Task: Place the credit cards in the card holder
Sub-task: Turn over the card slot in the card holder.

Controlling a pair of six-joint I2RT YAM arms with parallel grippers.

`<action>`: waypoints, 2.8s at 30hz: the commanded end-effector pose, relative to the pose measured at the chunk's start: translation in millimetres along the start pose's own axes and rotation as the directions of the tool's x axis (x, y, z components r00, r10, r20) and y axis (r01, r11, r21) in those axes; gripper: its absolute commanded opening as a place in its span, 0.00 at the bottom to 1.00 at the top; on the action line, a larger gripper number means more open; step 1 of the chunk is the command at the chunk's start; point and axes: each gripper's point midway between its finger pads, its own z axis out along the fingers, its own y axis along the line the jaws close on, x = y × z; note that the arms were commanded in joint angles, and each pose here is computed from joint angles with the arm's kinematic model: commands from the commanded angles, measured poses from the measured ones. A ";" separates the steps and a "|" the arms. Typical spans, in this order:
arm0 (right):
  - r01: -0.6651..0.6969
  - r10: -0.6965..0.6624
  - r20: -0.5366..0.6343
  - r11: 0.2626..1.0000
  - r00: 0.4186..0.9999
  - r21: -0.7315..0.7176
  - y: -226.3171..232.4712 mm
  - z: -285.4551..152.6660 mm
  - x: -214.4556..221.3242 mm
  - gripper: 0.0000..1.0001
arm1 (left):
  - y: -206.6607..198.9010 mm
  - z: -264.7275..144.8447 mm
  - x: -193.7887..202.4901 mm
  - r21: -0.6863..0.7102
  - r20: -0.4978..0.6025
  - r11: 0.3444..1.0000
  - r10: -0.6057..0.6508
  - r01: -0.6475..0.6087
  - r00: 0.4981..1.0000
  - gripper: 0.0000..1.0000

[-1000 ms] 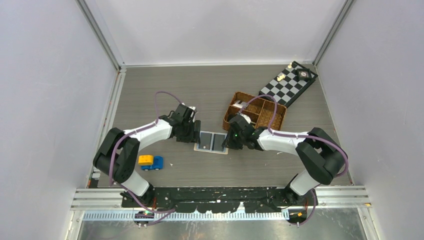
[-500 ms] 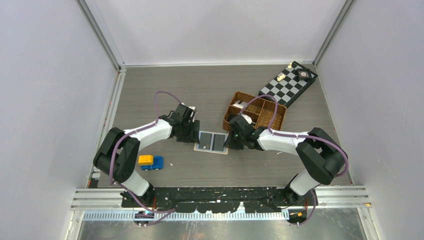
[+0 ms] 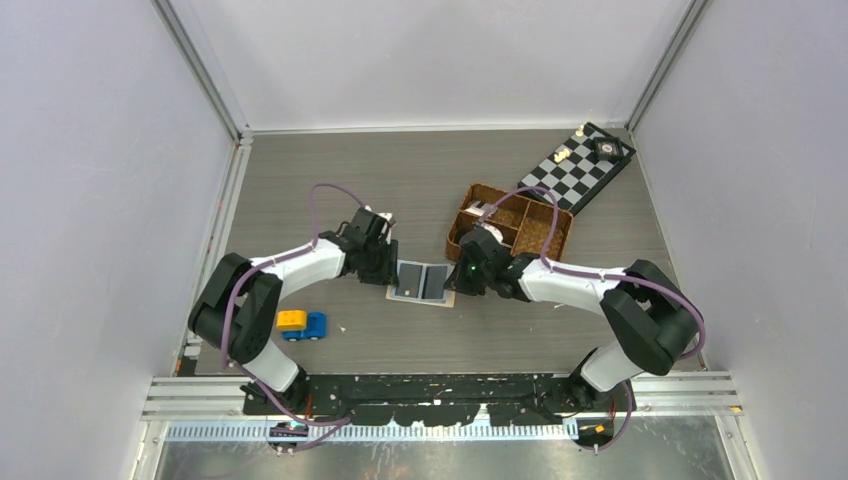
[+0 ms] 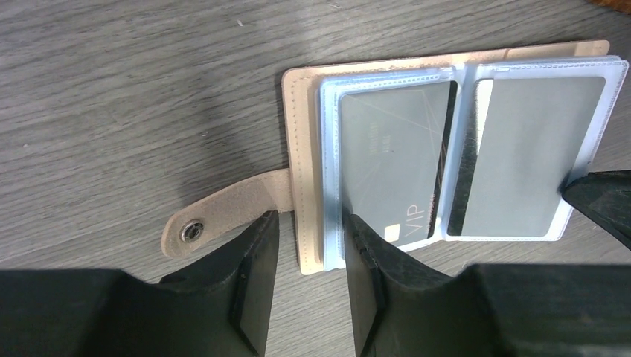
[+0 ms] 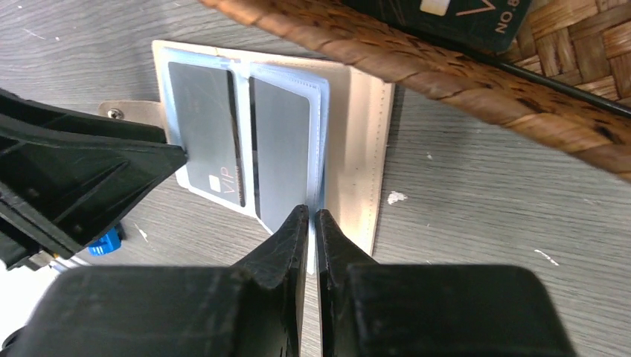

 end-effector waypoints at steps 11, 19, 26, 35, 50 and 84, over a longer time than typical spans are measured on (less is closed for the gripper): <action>0.112 -0.105 0.065 0.986 0.992 -0.120 56.7 -11.6 -15.1 0.14 | -10.3 4.9 12.0 0.075 -0.030 0.997 -0.021 0.023 0.999 0.34; 0.150 -0.144 0.061 0.984 0.988 -0.100 63.3 -3.7 -11.0 0.17 | -12.9 4.4 12.4 0.090 -0.028 0.995 -0.028 0.030 0.999 0.33; 0.161 -0.158 0.043 0.984 0.987 -0.076 60.5 9.0 -4.5 0.26 | -11.3 2.4 11.7 0.081 -0.020 0.996 -0.029 0.031 0.999 0.33; 0.184 -0.180 0.048 0.978 0.983 -0.102 74.3 14.1 -3.2 0.43 | -12.4 3.1 12.9 0.091 -0.019 0.995 -0.029 0.031 0.999 0.34; 0.196 -0.190 0.062 0.974 0.980 -0.114 88.2 16.4 -5.0 0.49 | 5.0 -19.9 7.4 0.027 0.073 0.999 -0.042 0.040 0.996 0.38; 0.204 -0.196 0.189 0.979 0.962 -0.023 51.4 -12.0 -20.4 0.61 | 6.6 -61.7 -4.8 0.070 0.180 0.995 -0.089 0.077 0.980 0.52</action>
